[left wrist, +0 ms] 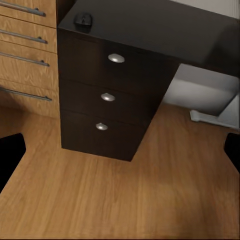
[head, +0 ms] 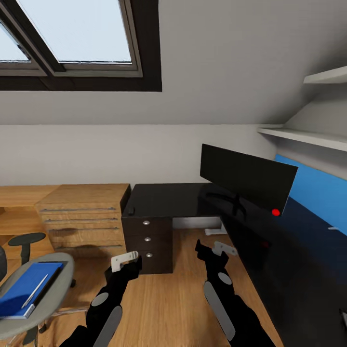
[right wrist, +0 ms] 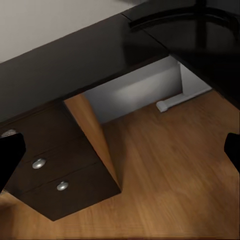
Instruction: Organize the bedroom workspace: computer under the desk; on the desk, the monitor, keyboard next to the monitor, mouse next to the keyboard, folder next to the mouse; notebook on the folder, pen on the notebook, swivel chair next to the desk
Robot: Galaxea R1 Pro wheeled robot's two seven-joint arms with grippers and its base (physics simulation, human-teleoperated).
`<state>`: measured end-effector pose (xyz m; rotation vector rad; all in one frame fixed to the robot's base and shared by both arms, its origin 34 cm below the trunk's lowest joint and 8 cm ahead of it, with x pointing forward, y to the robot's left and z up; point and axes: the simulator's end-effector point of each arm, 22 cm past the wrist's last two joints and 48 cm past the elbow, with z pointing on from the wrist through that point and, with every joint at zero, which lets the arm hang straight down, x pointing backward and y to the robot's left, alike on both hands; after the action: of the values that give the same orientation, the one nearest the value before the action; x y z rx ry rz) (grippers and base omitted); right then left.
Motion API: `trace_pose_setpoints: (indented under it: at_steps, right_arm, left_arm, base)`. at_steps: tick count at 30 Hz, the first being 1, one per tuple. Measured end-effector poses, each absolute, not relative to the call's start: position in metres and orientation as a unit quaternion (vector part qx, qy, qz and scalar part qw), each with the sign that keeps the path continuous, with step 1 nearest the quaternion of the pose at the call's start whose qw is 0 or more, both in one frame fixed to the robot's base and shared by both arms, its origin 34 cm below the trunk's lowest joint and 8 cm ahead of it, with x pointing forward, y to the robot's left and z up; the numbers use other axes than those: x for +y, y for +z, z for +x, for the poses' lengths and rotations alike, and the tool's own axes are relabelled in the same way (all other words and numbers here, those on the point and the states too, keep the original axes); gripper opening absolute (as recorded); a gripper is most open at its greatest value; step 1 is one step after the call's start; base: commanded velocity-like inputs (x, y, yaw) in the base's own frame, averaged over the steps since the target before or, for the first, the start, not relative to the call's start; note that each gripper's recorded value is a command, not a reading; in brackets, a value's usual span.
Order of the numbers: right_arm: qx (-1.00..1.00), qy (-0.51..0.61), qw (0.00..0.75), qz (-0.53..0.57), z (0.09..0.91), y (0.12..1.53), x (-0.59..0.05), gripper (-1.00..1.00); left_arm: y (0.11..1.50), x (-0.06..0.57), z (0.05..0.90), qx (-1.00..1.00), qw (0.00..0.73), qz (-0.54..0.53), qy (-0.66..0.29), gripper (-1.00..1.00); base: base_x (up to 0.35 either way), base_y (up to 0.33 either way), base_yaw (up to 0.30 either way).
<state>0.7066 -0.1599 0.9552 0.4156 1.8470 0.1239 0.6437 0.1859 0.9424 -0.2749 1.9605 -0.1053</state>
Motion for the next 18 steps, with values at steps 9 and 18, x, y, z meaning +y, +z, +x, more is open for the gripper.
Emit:
trace_pose_setpoints:
  at_steps: [9, 18]
  right_arm:
    - [0.791, 0.053, 0.584, 0.177, 0.705, 0.966, -0.160, 1.00]
    - [0.785, 0.048, 0.592, 0.175, 0.705, 0.983, -0.169, 1.00]
  left_arm:
    - [0.952, 0.186, 0.642, 0.828, 0.547, -0.116, -0.044, 1.00]
    - [0.962, 0.186, 0.639, 0.828, 0.546, -0.115, -0.044, 1.00]
  base:
    - [-0.331, -0.120, -0.012]
    - [-0.289, -0.229, -0.001]
